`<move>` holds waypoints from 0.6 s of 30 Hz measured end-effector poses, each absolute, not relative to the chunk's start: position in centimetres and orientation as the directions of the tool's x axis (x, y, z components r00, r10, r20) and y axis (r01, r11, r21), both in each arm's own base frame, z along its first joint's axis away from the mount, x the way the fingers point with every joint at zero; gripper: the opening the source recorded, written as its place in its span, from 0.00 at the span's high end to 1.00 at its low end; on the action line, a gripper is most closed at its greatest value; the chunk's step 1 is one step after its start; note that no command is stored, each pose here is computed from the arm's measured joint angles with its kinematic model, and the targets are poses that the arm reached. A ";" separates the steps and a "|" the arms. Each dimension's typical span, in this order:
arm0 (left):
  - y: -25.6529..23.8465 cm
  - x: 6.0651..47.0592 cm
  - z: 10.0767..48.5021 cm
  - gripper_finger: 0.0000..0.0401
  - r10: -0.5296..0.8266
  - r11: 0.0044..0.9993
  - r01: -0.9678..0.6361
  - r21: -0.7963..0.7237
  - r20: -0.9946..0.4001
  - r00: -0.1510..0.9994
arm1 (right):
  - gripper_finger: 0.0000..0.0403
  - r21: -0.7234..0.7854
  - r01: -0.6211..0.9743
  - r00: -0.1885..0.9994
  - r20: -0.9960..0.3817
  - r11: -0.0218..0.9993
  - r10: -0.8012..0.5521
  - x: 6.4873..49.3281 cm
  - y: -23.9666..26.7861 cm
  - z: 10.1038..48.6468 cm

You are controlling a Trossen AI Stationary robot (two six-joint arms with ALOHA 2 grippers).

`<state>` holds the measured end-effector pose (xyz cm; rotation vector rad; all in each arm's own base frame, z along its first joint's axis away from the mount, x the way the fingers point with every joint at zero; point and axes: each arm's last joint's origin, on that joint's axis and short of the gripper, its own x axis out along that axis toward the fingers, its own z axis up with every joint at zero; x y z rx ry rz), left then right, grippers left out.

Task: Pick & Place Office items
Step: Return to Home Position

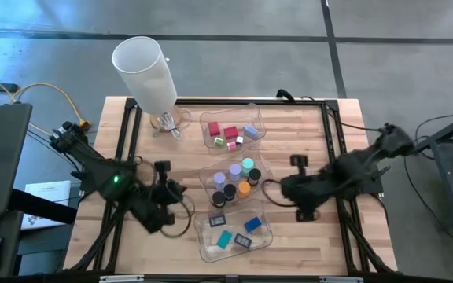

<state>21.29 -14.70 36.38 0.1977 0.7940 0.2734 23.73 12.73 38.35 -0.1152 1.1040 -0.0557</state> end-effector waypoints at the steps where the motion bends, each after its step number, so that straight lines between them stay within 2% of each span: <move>1: -14.0 21.4 36.6 1.00 0.313 0.946 -0.153 0.286 -0.680 0.663 | 1.00 -0.119 -0.020 0.493 -0.865 0.993 -0.094 22.9 12.8 38.9; 4: -11.8 21.7 37.5 1.00 0.302 0.947 -0.124 0.296 -0.693 0.655 | 1.00 -0.095 -0.041 0.606 -0.794 0.995 -0.051 20.3 12.5 39.8; 7: -10.1 21.9 38.6 1.00 0.234 0.963 -0.063 0.263 -0.695 0.679 | 1.00 -0.078 -0.039 0.687 -0.726 0.996 -0.030 17.8 11.5 39.2; 14: -7.6 20.4 40.8 1.00 0.088 0.981 0.049 0.189 -0.650 0.755 | 1.00 0.026 -0.020 0.846 -0.532 0.999 0.030 12.9 7.8 33.9; 18: -6.6 19.1 39.5 1.00 0.064 0.987 0.037 0.156 -0.595 0.801 | 1.00 0.033 -0.090 0.942 -0.322 0.995 0.096 12.2 6.1 31.0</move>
